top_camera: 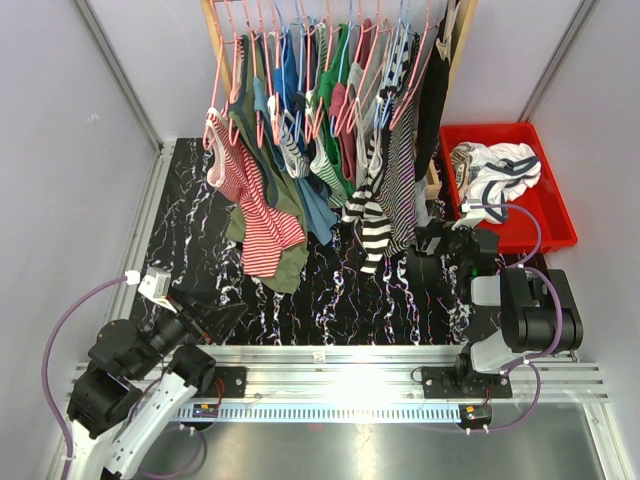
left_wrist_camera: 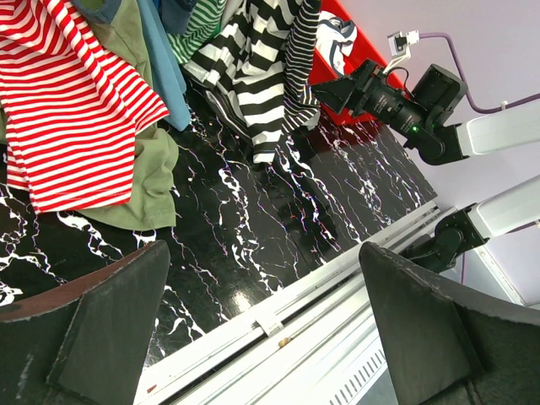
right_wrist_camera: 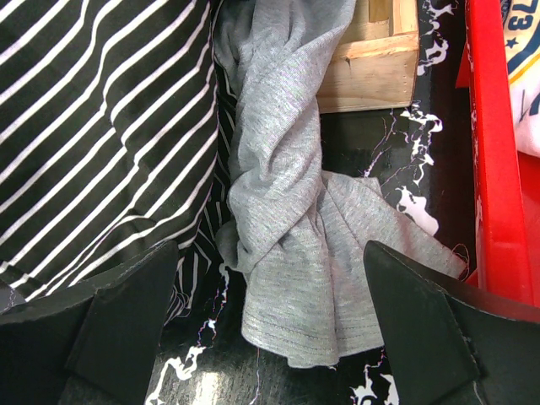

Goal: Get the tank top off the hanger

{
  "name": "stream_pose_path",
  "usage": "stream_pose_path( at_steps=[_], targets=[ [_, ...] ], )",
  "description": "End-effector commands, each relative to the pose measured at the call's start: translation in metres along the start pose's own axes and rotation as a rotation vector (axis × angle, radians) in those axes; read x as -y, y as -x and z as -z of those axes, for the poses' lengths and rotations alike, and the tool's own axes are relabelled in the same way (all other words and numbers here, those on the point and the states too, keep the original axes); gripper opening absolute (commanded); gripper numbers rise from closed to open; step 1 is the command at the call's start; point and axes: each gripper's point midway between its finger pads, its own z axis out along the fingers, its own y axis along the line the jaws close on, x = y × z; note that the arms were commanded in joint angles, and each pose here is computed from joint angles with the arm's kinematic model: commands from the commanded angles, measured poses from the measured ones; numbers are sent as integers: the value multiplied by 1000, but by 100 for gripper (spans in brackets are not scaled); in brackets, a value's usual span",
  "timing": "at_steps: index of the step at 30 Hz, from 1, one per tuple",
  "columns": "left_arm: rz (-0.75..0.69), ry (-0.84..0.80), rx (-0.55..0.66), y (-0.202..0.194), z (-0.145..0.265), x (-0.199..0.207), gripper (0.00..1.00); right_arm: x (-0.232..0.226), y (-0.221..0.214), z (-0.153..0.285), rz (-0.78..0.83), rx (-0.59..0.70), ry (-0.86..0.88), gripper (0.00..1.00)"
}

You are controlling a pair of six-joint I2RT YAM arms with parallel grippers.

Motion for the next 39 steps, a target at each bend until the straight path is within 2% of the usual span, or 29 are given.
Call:
stream_pose_path(
  at_steps=[1,19,31,39],
  targets=[
    [-35,-134,178,22,29,22,99,57,31,-2,77,89,-217,100],
    [12,-150,171,21,27,25,99,57,32,-2,76,90,-217,100],
    [21,-191,233,37,16,34,99,57,32,-2,76,90,-217,100],
    [-14,-210,188,55,-18,47,99,57,31,-2,77,89,-217,100]
  ],
)
